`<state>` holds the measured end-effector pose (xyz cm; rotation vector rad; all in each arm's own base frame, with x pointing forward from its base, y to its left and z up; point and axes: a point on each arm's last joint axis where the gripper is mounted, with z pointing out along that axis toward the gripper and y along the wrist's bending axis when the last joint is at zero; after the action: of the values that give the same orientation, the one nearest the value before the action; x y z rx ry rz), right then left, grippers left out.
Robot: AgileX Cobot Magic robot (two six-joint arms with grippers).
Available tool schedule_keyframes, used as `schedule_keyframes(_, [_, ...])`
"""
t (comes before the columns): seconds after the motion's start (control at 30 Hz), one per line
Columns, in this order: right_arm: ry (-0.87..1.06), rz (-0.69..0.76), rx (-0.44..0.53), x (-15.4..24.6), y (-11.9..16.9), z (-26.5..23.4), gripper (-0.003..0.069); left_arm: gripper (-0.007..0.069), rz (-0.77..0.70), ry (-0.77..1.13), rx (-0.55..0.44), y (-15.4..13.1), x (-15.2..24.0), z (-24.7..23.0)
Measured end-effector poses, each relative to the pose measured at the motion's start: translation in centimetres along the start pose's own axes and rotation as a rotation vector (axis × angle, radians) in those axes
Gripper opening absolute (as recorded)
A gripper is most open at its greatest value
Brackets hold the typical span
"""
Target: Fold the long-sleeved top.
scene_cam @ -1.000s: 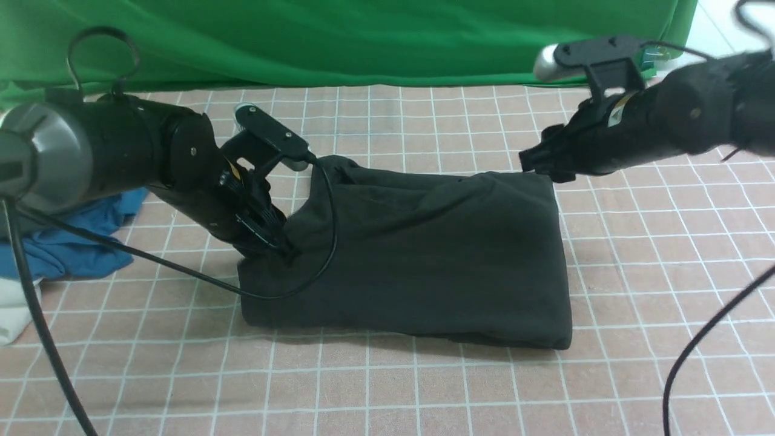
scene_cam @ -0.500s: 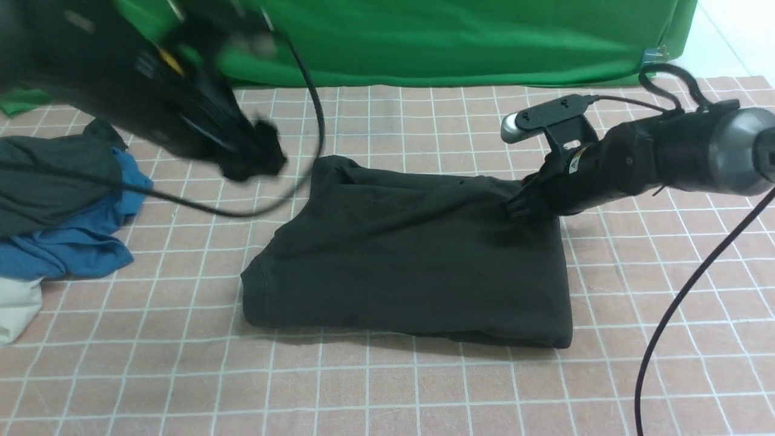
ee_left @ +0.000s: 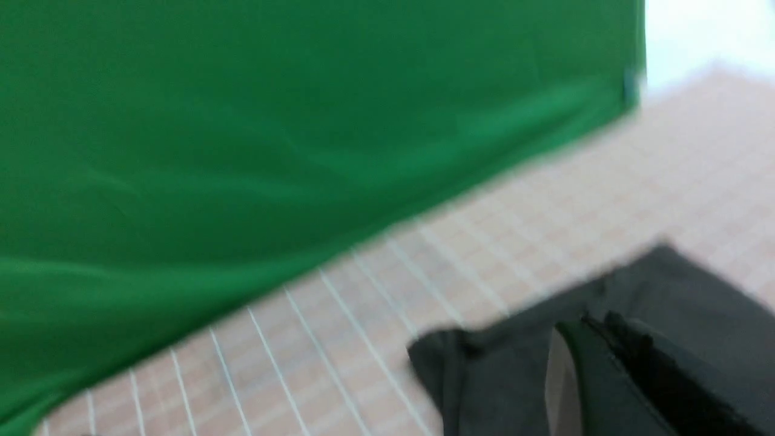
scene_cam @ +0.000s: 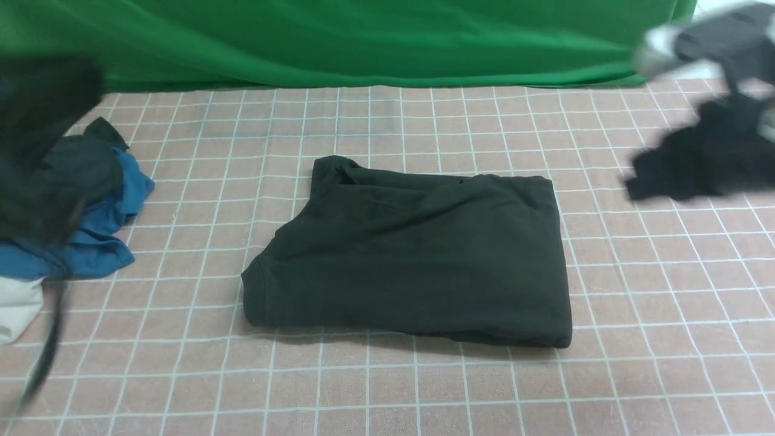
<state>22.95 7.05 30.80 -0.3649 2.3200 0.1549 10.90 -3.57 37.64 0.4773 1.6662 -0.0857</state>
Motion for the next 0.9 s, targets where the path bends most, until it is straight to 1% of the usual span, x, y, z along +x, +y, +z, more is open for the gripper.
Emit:
schedule_keyframes(0.1, [-0.004,0.035,-0.001,2.9,0.1,-2.9,0.0029,0.0018,-0.009,-0.076,-0.037,-0.8,3.3,-1.8])
schedule_keyframes(0.17, [0.0,0.063,-0.002,4.7,0.1,-4.5,0.0029,0.0018,-0.015,-0.076,-0.043,-1.3,5.5,-2.2])
schedule_keyframes(0.2, [-0.002,0.068,-0.002,4.9,0.2,-4.7,0.0029,0.0018,-0.015,-0.068,-0.042,-1.4,6.0,-2.1])
schedule_keyframes(0.23, [0.005,0.086,-0.003,6.1,0.2,-5.7,0.0029,0.0018,-0.013,-0.063,-0.044,-1.7,7.4,-2.2])
schedule_keyframes(0.3, [-0.007,0.095,-0.004,7.0,0.2,-6.7,0.0029,0.0018,-0.003,-0.039,-0.044,-2.0,8.7,-2.1])
schedule_keyframes(0.43, [-0.075,0.093,-0.006,7.7,0.3,-8.5,0.0029,0.0018,0.008,0.015,-0.037,-2.4,10.8,-1.6])
schedule_keyframes(0.47, [-0.123,0.092,-0.008,7.8,0.3,-9.4,0.0029,0.0018,0.007,0.051,-0.028,-2.7,12.0,-1.3])
schedule_keyframes(0.6, [-0.178,0.091,-0.01,8.0,0.3,-10.4,0.0033,0.0018,0.003,0.114,-0.013,-3.1,14.2,-1.0])
schedule_keyframes(0.67, [-0.182,0.091,-0.01,8.0,0.3,-10.5,0.0036,0.0018,0.0,0.152,-0.004,-3.4,15.4,-0.8])
schedule_keyframes(0.7, [-0.182,0.091,-0.01,8.0,0.3,-10.5,0.0036,0.0018,0.0,0.152,-0.004,-3.4,15.4,-0.8])
schedule_keyframes(0.77, [-0.158,0.091,-0.009,8.3,0.3,-10.5,0.0039,0.0018,-0.003,0.194,0.006,-3.8,16.9,-0.7])
schedule_keyframes(0.9, [-0.109,0.091,-0.008,8.7,0.3,-10.4,0.0042,0.0018,-0.007,0.242,0.018,-4.1,18.5,-0.7])
